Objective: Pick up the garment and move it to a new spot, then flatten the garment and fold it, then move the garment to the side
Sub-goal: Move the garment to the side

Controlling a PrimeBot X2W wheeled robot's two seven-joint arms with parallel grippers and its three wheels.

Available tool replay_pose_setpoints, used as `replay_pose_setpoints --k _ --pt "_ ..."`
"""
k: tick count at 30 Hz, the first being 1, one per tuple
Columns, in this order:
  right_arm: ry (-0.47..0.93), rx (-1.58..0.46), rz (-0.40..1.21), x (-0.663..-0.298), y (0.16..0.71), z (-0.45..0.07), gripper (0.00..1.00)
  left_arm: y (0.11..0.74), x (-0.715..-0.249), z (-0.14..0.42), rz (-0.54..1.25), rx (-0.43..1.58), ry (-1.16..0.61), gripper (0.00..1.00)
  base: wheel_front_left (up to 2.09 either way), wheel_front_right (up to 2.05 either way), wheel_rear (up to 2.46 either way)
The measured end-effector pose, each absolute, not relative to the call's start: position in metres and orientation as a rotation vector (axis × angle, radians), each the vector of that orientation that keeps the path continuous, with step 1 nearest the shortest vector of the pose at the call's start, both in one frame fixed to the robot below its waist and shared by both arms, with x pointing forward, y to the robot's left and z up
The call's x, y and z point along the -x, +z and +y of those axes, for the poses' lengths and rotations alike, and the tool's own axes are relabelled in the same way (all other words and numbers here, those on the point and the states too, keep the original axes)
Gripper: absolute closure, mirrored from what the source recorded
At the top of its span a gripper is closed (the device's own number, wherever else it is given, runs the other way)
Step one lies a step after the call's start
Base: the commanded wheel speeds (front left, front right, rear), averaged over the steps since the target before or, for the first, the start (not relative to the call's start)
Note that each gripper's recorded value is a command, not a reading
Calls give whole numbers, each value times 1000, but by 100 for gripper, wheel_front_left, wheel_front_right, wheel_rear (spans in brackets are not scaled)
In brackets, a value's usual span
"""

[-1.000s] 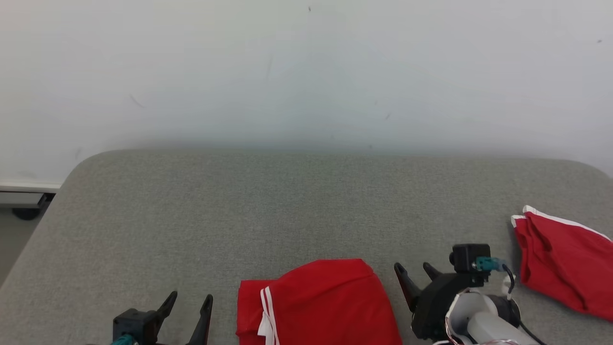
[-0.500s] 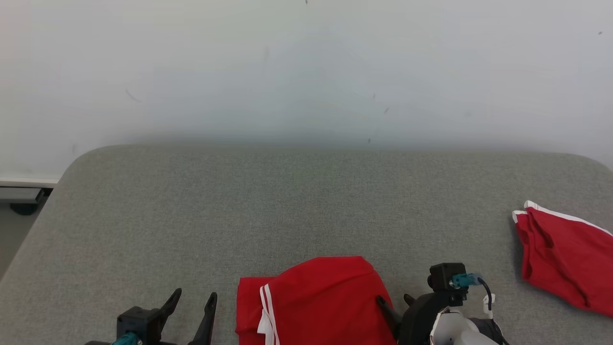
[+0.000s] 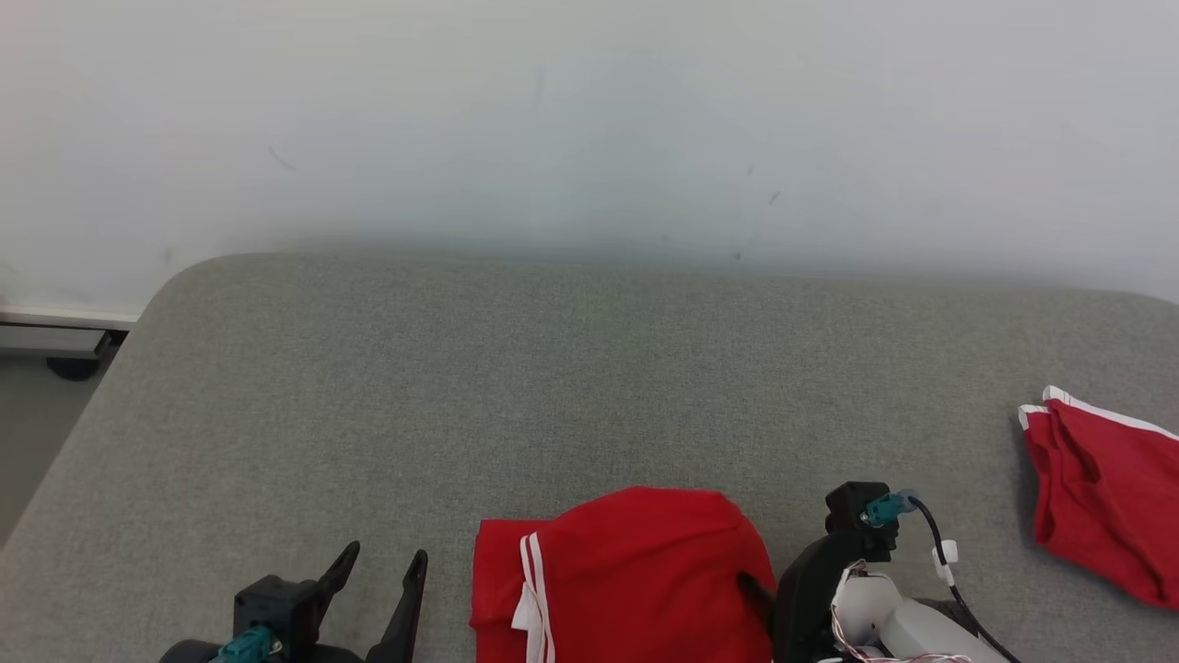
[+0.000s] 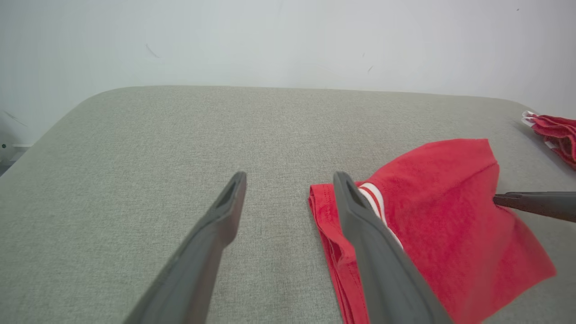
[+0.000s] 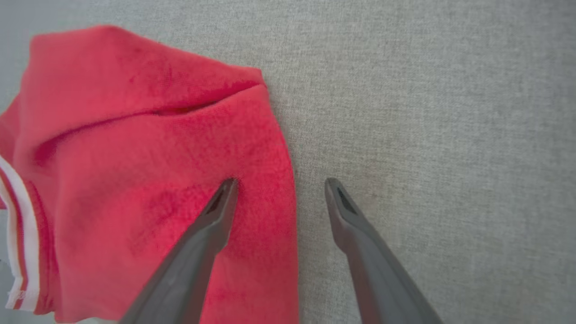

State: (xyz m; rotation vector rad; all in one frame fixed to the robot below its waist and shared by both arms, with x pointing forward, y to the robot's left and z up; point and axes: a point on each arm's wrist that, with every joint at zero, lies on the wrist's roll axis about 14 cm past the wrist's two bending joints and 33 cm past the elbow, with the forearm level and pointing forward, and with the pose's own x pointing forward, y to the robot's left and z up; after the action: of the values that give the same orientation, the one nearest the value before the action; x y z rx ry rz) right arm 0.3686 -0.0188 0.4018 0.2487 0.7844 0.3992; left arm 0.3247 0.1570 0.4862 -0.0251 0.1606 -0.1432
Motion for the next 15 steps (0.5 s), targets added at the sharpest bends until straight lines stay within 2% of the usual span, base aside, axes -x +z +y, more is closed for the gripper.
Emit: replay_pose_setpoints --k 1,2,3,4,5,6,7,8,9,15 --pt "399 -249 801 -368 399 -18 0 486 -324 157 163 26 -145 0 0 0 0" --pt "403 -246 819 -367 398 -16 7 485 -324 158 166 27 -142 0 0 0 0" --pt "408 -242 831 -367 397 -14 21 484 -324 158 168 28 -140 0 0 0 0" --pt "412 -238 841 -367 396 -12 25 484 -324 159 169 28 -137 0 0 0 0" --pt "409 -238 851 -367 395 -12 53 484 -325 159 170 28 -136 0 0 0 0" --pt "409 -238 868 -365 392 -11 57 485 -326 159 169 27 -136 0 0 0 0" --pt "411 -234 883 -364 390 -10 67 486 -326 159 165 29 -133 0 0 0 0" --pt "412 -232 893 -363 389 -10 80 486 -326 160 166 29 -131 0 0 0 0" --pt "414 -230 898 -364 390 -9 100 485 -326 161 168 28 -129 0 0 0 0" --pt "402 -240 902 -370 395 -11 100 485 -324 162 168 29 -123 0 0 0 0"
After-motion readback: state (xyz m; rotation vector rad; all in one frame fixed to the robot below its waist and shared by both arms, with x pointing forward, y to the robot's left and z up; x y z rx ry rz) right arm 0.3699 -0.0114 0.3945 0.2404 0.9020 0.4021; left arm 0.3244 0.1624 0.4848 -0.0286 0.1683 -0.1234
